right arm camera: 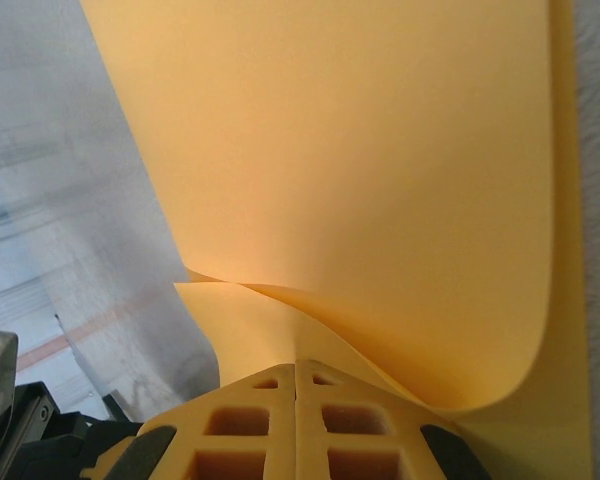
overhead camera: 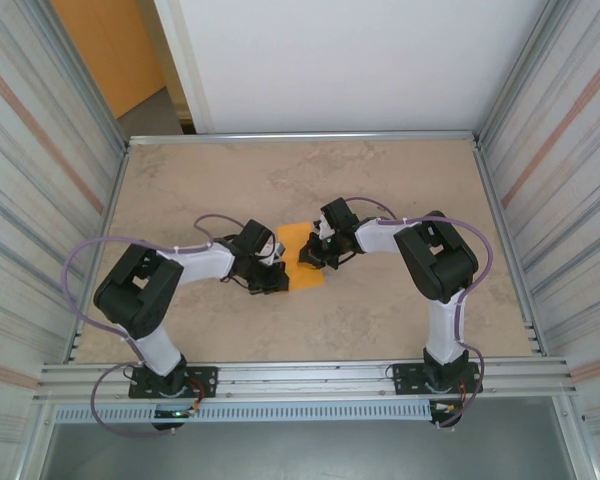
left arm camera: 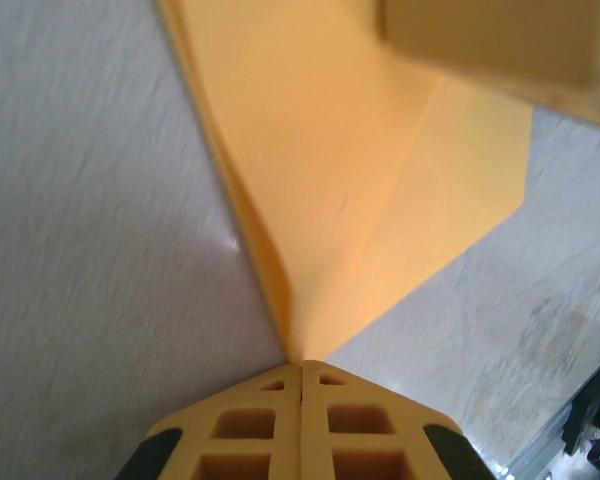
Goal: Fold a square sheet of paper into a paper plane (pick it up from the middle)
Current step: Fold the triangle a second time at the center of the table.
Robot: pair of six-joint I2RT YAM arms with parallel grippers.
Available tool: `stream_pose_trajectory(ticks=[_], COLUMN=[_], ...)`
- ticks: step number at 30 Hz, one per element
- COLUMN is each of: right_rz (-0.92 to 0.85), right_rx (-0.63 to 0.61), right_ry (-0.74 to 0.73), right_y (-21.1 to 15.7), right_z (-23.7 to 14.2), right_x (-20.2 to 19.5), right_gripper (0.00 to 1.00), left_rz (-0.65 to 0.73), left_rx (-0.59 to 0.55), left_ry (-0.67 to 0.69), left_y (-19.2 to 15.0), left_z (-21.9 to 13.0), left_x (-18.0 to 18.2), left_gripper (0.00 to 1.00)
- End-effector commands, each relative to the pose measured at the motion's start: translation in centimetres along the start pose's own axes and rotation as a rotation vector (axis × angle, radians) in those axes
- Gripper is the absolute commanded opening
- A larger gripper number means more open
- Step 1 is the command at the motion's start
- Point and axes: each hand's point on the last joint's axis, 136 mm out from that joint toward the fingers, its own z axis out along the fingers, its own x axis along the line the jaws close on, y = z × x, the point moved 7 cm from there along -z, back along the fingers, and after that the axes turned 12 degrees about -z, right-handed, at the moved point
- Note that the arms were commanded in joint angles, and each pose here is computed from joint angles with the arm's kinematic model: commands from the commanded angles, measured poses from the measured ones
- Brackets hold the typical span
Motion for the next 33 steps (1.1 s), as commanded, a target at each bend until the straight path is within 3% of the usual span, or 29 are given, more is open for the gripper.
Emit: stream_pose_trajectory(ticks=[1,5,10,23,33], right_rz=[0.199,0.200,0.201,0.176,-0.030], right_rx=[0.149,0.147,0.145,0.129,0.009], right_ry=[-0.366,-0.366,-0.360,-0.306,-0.085], right_y=[-4.9,-4.8,-4.8,-4.0,1.3], right_z=[2.1,2.1,2.2,2.2,-0.9], right_x=[-8.7,-8.6,-8.6,-7.5,0.1], right_gripper=[0.00,0.00,0.00,0.00,0.09], left_rz=[0.006,0.022,-0.021,-0.137,-0.190], left_rx=[-0.031,-0.084,-0.059,-0.006,0.007], left_ry=[-0.045,-0.101,-0.075,0.083,0.125], left_y=[0.2,1.6,2.8,2.1,1.0], left_z=[-2.1,-2.8,-1.3,1.1,1.5], left_x=[-1.5,-3.4,-3.4,0.3,2.0], left_gripper=[0.02,0.02,0.01,0.00,0.00])
